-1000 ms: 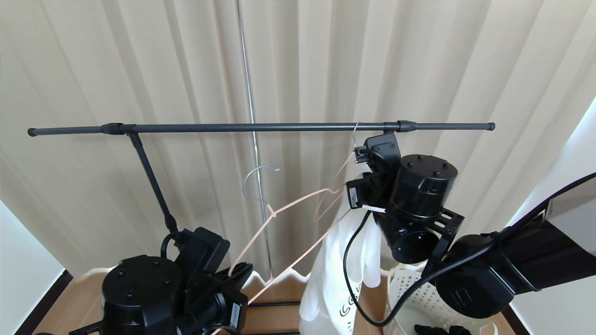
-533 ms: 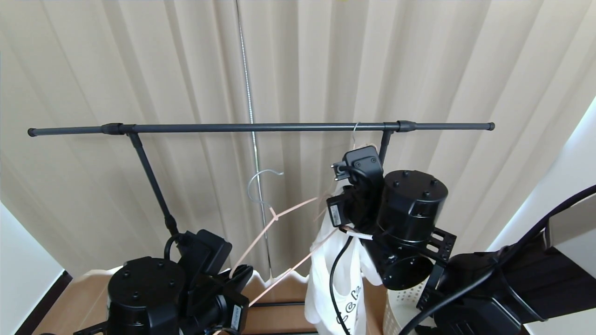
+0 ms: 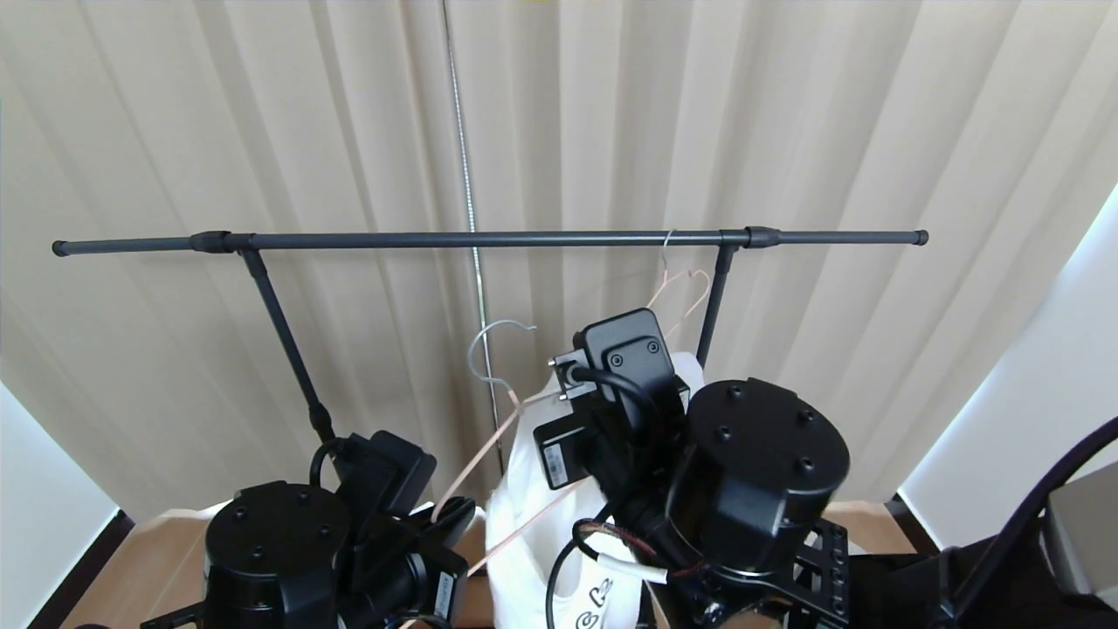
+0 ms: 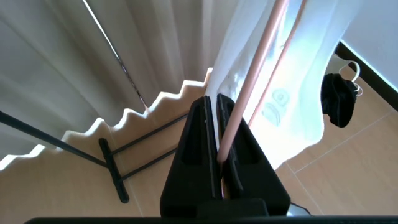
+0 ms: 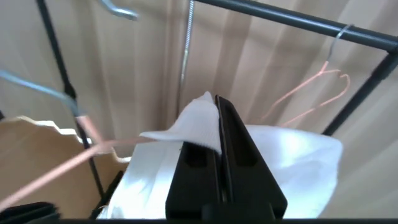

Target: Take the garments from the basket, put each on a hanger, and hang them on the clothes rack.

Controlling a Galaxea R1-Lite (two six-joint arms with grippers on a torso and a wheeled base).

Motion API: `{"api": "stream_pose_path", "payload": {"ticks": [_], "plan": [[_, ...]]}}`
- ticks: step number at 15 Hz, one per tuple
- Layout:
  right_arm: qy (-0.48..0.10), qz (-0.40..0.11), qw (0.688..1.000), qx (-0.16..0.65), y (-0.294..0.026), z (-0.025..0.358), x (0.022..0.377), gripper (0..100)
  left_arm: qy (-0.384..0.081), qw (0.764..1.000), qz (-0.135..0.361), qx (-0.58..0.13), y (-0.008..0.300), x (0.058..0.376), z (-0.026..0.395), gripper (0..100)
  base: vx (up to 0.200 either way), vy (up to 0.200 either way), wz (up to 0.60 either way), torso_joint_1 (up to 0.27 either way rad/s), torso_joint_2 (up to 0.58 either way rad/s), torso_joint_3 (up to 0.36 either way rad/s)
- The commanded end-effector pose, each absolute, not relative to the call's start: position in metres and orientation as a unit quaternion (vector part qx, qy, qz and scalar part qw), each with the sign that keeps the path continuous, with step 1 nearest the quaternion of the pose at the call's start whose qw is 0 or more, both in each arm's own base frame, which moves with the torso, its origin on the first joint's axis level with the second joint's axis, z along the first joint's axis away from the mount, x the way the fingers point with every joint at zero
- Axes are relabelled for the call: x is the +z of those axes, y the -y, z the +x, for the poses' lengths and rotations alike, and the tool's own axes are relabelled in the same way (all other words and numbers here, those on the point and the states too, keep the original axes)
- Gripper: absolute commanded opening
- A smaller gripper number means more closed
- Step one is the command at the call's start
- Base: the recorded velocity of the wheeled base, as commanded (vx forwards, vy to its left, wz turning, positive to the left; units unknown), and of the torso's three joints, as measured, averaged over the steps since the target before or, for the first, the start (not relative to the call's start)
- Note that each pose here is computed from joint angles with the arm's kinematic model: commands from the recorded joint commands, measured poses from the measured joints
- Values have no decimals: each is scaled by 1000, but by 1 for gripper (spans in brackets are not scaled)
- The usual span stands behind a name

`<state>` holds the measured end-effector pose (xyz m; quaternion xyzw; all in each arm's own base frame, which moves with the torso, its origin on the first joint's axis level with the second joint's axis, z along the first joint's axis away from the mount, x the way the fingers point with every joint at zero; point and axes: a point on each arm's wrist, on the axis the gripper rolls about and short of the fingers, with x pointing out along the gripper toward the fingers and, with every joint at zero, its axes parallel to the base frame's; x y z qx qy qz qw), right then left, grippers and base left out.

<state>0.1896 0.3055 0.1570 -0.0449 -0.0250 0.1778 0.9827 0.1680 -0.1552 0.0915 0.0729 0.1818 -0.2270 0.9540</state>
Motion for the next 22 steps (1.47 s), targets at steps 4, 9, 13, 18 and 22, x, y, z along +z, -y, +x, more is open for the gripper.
{"api": "stream_pose_path", "payload": {"ticks": [4,9,13,18,22], "plan": [[35,-21,976,212,-309,174,167,0,-180,954,72,-227,156,92,168,0,0,0,0,0,0,0],[36,-21,979,200,-306,182,167,100,-172,956,67,-228,155,92,168,0,0,0,0,0,0,0],[39,-21,982,183,-298,191,169,100,-164,957,64,-230,155,93,167,0,0,0,0,0,0,0],[40,-19,985,167,-292,202,170,100,-158,958,62,-232,155,94,166,0,0,0,0,0,0,0],[48,-11,988,149,-290,213,175,100,-157,956,63,-239,156,93,163,0,0,0,0,0,0,0]]}}
